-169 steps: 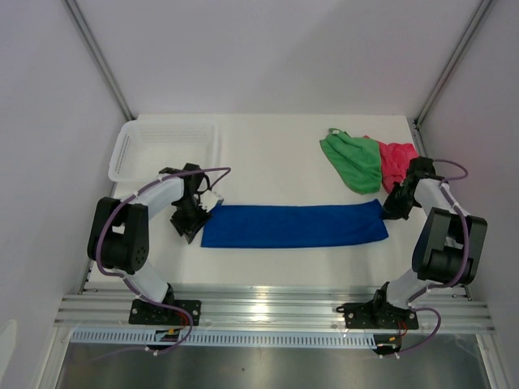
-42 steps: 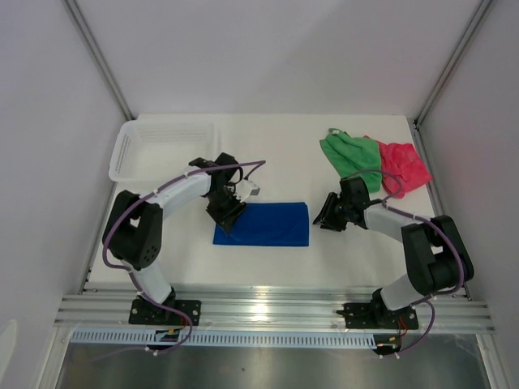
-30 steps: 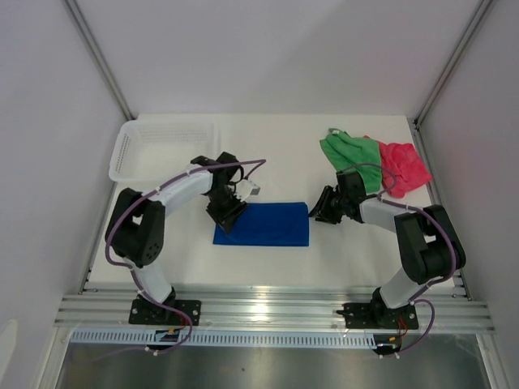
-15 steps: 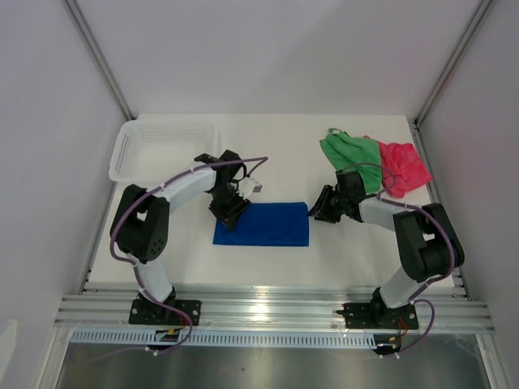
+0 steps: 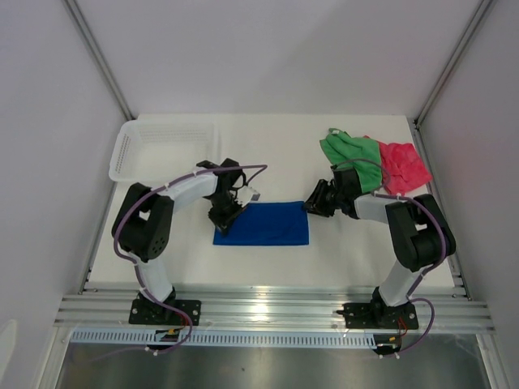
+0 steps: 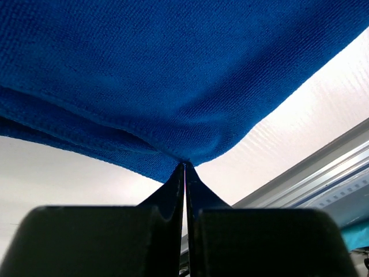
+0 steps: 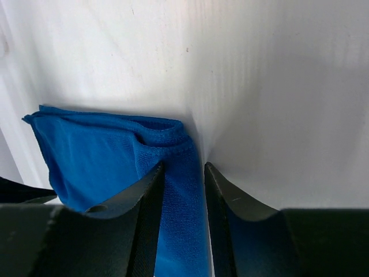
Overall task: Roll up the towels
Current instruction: Fold the towel
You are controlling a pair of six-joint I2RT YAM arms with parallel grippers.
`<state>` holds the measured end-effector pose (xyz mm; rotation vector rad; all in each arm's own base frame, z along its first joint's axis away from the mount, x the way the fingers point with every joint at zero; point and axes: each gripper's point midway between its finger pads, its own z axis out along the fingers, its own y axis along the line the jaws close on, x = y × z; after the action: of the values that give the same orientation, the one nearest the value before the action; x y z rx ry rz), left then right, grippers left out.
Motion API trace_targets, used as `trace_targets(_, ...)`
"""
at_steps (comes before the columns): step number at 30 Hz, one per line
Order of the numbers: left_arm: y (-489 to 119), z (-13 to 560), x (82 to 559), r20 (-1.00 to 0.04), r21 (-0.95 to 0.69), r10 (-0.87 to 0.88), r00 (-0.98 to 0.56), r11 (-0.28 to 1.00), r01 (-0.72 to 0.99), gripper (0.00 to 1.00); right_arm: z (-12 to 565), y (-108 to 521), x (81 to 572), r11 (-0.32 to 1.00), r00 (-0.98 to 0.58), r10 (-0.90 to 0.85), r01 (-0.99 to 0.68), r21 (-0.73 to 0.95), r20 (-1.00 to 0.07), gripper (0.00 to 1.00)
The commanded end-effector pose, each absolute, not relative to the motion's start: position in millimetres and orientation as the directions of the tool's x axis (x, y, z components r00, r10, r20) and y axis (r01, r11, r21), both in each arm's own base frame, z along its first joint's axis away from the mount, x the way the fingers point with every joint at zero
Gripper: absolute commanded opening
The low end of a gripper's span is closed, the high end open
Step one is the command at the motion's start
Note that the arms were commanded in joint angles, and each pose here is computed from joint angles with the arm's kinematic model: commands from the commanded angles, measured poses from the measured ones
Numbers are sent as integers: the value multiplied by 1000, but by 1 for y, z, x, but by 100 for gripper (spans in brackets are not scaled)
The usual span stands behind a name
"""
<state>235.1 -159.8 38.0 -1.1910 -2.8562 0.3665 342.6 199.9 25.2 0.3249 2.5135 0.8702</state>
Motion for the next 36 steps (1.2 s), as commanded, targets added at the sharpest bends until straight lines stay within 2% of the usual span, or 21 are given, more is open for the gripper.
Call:
trace_targets(1, -158, 41, 238, -89, -206, 711, -697, 672, 712, 1, 20, 205, 346, 765, -870, 356, 62, 641, -341, 37)
trace_targets(3, -153, 42, 238, -91, -196, 705, -703, 680, 707, 1, 18, 208, 344, 760, -874, 355, 64, 647, -331, 32)
trace_targets(4, -151, 43, 240, -95, -187, 704, -704, 682, 707, 1, 16, 208, 343, 760, -876, 355, 67, 647, -326, 23)
trace_targets(6, -146, 50, 246, -119, -177, 688, -716, 695, 697, 1, 12, 206, 341, 761, -879, 355, 73, 644, -319, 13)
trace_targets(7, -143, 50, 247, -120, -176, 685, -719, 698, 694, 1, 11, 206, 340, 761, -880, 354, 75, 644, -317, 6)
trace_targets(10, -135, 50, 247, -119, -177, 679, -725, 704, 688, 1, 7, 204, 339, 758, -881, 360, 84, 647, -307, 0)
trace_targets(15, -125, 48, 242, -110, -193, 665, -739, 715, 672, 1, 14, 201, 341, 754, -873, 365, 74, 653, -323, 0)
trace_targets(18, -144, 60, 236, -147, -286, 651, -745, 693, 662, 1, 17, 204, 340, 751, -878, 353, 60, 657, -324, 0)
trace_targets(19, -149, 65, 236, -160, -298, 651, -742, 684, 665, 4, 17, 205, 339, 753, -878, 351, 59, 656, -324, 1)
trace_targets(20, -155, 70, 236, -181, -303, 659, -730, 669, 679, 17, 17, 205, 339, 754, -878, 351, 60, 654, -325, 1)
trace_targets(22, -165, 84, 240, -242, -293, 664, -708, 645, 705, 31, 16, 204, 338, 760, -880, 347, 61, 648, -325, 2)
trace_targets(23, -171, 88, 238, -262, -290, 674, -691, 628, 722, 43, 15, 204, 337, 762, -880, 347, 62, 645, -325, 2)
trace_targets(25, -176, 89, 241, -287, -276, 678, -676, 617, 736, 49, 14, 202, 337, 766, -879, 347, 65, 640, -326, 3)
trace_targets(32, -161, 51, 240, -130, -244, 688, -714, 676, 695, 48, 13, 202, 336, 771, -880, 343, 64, 634, -328, 3)
trace_targets(36, -162, 45, 241, -113, -255, 680, -724, 685, 683, 48, 13, 201, 336, 777, -879, 339, 63, 626, -334, 3)
